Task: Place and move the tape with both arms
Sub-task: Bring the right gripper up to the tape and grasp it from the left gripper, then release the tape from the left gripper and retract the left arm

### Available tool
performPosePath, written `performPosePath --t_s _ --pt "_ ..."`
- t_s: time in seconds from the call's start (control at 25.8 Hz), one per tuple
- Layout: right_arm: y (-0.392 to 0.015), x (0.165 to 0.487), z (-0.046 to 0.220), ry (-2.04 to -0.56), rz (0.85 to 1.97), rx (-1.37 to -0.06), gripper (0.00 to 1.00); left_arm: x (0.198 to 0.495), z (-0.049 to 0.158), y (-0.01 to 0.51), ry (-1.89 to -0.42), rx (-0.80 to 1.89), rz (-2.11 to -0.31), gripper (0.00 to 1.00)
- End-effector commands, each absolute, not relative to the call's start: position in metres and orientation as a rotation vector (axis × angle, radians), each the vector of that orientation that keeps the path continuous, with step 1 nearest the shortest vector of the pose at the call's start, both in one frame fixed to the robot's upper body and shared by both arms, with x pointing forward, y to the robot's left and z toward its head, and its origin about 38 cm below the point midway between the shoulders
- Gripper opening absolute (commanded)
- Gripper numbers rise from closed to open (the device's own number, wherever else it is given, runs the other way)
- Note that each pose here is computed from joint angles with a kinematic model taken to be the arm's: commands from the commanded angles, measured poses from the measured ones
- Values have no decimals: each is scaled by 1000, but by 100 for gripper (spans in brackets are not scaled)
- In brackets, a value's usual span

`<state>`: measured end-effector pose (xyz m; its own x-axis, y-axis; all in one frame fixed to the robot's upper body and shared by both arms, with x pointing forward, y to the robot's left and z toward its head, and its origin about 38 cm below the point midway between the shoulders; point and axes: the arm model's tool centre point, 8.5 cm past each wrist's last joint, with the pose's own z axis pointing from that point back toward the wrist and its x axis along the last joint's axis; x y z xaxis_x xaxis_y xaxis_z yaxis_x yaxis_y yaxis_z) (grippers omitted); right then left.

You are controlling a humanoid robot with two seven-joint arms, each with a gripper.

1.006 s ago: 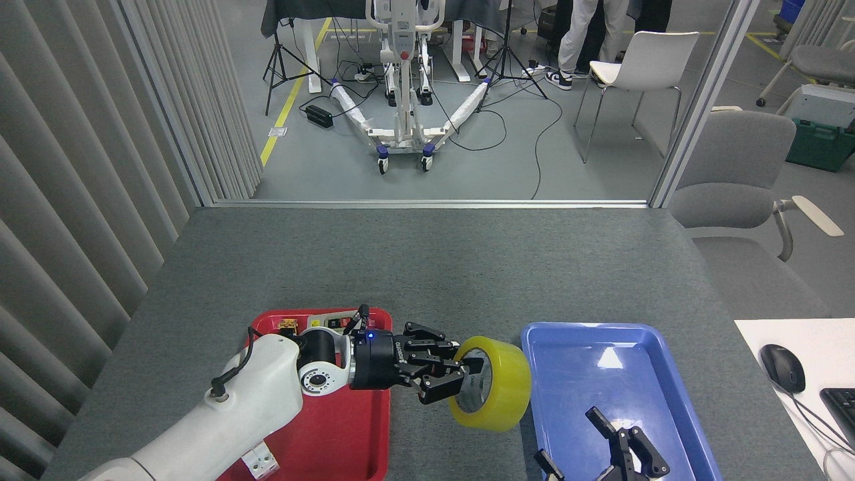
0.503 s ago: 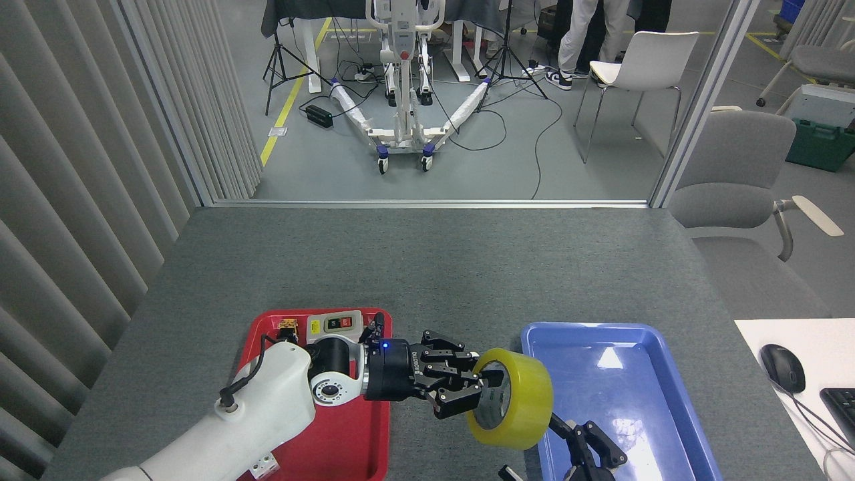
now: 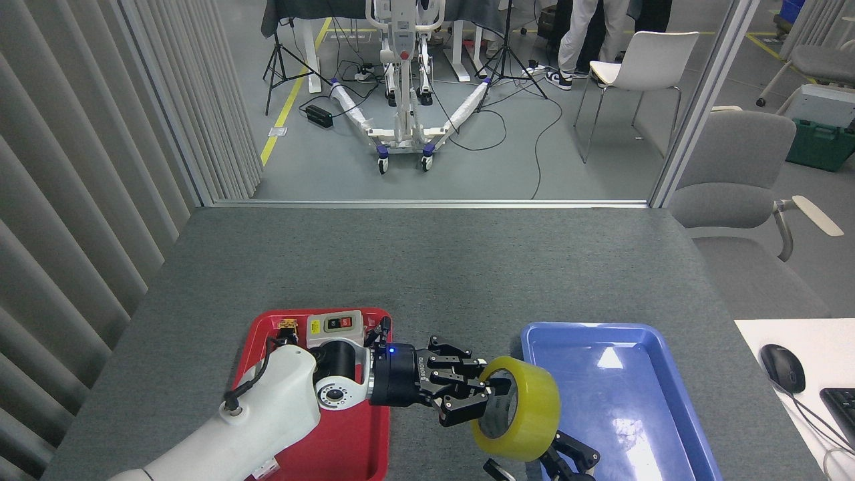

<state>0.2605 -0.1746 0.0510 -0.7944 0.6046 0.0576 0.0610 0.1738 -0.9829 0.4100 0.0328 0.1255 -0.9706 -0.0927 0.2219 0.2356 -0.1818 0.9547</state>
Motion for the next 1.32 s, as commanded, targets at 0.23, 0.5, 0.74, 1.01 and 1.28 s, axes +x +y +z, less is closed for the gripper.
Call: performPosePath --t_s 0.23,0.5,0.74,1.01,1.28 --pt "-174 256 49 -2020 1673 -607 0 395 128 21 -1905 -186 -2271 0" --pt "-193 254 50 -1989 1689 -641 0 421 176 42 -2057 -39 -2111 99" --pt "-241 249 47 -1851 1621 -776 0 416 171 59 -2091 -47 -1983 99" --pt "-297 262 36 -1450 1632 -945 0 436 133 152 -1914 329 -1503 99" --pt "-339 296 41 -1048 1554 -874 0 375 94 236 -1744 902 -1313 99"
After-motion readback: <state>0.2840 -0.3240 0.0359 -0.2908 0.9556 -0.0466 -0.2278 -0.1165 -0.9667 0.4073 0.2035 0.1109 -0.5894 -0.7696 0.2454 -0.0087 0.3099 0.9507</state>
